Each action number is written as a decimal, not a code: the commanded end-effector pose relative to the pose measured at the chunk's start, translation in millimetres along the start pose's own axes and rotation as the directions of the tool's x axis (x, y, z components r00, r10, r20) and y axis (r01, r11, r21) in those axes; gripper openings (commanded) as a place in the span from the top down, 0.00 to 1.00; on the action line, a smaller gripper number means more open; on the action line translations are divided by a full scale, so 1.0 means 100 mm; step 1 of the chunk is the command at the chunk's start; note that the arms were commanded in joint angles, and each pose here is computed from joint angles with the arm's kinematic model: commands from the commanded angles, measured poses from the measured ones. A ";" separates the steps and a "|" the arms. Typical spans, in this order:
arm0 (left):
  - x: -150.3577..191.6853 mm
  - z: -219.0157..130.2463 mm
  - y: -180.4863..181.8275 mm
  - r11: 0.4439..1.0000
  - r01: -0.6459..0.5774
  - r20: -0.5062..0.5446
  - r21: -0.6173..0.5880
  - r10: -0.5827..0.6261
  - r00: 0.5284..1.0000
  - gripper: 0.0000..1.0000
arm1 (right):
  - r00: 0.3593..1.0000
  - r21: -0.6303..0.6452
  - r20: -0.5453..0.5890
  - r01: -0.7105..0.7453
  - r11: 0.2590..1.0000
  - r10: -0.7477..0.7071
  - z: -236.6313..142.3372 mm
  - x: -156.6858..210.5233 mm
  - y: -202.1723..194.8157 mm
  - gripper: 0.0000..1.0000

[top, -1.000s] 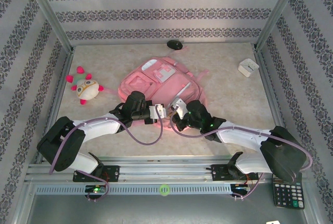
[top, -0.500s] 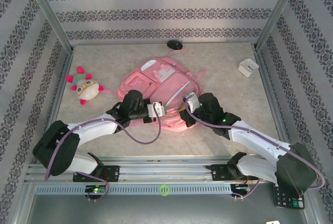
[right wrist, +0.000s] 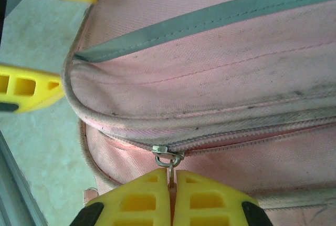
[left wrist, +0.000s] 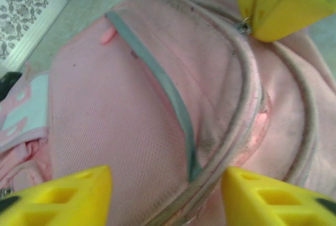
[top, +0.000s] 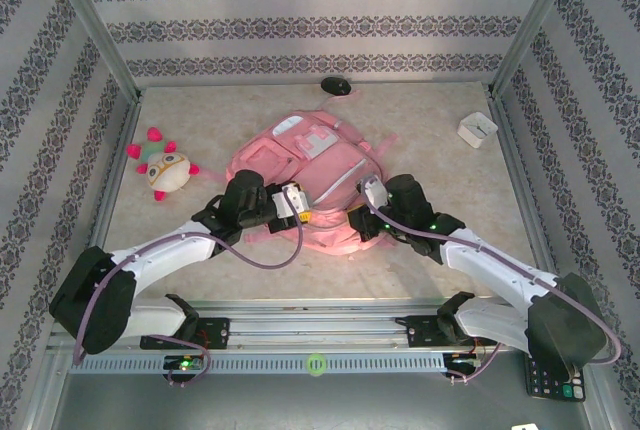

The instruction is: Pack books, pencil case, and school supplies into a backpack

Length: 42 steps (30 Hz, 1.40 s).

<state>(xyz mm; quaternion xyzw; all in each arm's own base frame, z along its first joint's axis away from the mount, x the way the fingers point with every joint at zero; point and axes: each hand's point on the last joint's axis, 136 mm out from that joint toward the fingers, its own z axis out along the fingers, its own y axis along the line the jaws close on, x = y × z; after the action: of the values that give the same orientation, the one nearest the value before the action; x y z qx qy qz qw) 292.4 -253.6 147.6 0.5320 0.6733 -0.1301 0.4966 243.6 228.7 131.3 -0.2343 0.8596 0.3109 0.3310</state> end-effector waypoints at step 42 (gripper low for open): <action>0.41 -0.13 1.38 0.345 0.895 0.241 -0.282 -0.878 0.414 0.32 | 0.996 -0.095 -0.042 -0.083 0.992 0.080 0.61 0.24 0.78 1.00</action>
<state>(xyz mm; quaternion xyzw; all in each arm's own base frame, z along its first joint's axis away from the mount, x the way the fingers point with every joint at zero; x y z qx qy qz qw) 415.2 -168.2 128.1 -0.1052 0.8716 -0.2765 0.3909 204.8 315.0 94.9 -0.2112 0.8684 0.3454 0.2863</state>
